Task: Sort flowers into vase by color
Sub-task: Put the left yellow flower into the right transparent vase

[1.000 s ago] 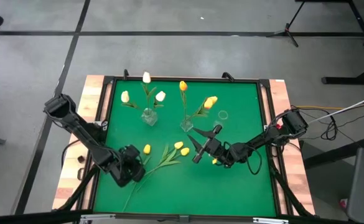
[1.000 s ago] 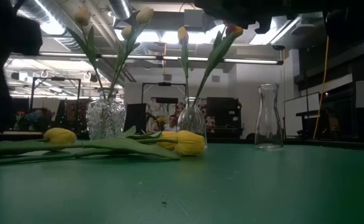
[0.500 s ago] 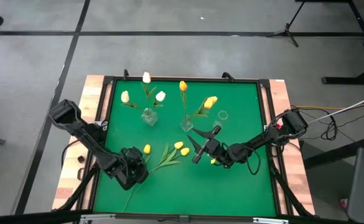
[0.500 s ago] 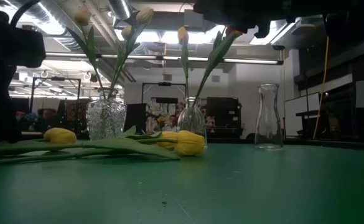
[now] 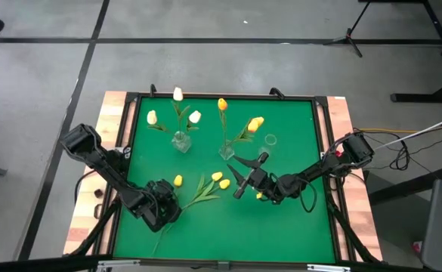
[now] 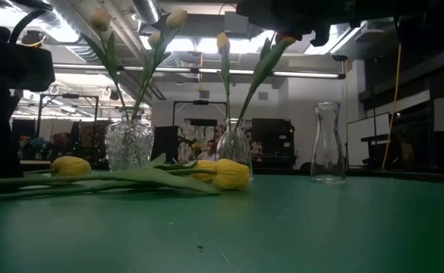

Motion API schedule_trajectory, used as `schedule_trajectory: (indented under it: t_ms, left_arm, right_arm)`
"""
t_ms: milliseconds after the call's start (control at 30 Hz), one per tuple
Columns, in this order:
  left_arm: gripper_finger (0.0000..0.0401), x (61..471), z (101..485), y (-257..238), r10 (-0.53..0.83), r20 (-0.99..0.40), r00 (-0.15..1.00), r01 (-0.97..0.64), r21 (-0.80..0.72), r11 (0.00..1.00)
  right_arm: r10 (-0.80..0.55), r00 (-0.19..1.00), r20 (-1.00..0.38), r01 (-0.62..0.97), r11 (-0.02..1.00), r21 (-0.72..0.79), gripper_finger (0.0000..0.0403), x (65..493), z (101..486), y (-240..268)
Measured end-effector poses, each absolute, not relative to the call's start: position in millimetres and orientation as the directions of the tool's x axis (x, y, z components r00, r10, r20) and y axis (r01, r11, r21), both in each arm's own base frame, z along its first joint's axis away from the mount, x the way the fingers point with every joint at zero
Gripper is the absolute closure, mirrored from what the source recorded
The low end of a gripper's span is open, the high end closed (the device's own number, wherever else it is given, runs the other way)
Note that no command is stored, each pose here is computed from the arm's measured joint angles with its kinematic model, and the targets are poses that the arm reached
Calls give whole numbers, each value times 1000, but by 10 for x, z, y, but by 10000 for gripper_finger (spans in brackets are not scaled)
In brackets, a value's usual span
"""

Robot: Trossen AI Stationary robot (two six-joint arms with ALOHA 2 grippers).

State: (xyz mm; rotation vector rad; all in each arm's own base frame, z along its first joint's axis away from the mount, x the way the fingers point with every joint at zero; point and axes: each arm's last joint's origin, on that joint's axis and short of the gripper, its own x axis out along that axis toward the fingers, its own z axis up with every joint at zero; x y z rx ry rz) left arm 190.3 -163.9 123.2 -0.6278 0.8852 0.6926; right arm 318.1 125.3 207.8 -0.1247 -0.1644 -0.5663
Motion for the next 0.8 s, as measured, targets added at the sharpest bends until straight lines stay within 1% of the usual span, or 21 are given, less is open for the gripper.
schedule_trajectory:
  t_ms: [133,300,433,533,633,733,800]
  left_arm:
    - [328,1917,1253,-1654,272,-852,448,-760,-202,618]
    - [388,1978,1340,-1705,274,-834,478,-748,-223,626]
    - [390,2028,1410,-1742,282,-812,510,-724,-228,651]
    - [388,2066,1466,-1762,303,-784,541,-707,-228,670]
    - [391,2116,1561,-1792,318,-750,580,-675,-224,703]
    - [396,2178,1664,-1821,346,-702,623,-642,-206,738]
    - [397,2232,1752,-1838,385,-645,660,-623,-185,760]
  right_arm:
    - [-518,833,192,538,840,-66,240,3169,2084,1275]
    - [-516,835,193,535,843,-61,240,3146,2089,1319]
    - [-507,833,222,526,850,-28,240,3082,2139,1407]
    - [-490,830,266,519,853,-50,240,2981,2213,1521]
    - [-504,826,252,540,835,-102,240,2874,2297,1642]
    - [-538,812,228,567,819,-87,240,2764,2415,1745]
    - [-523,821,228,553,829,-88,240,2700,2456,1808]
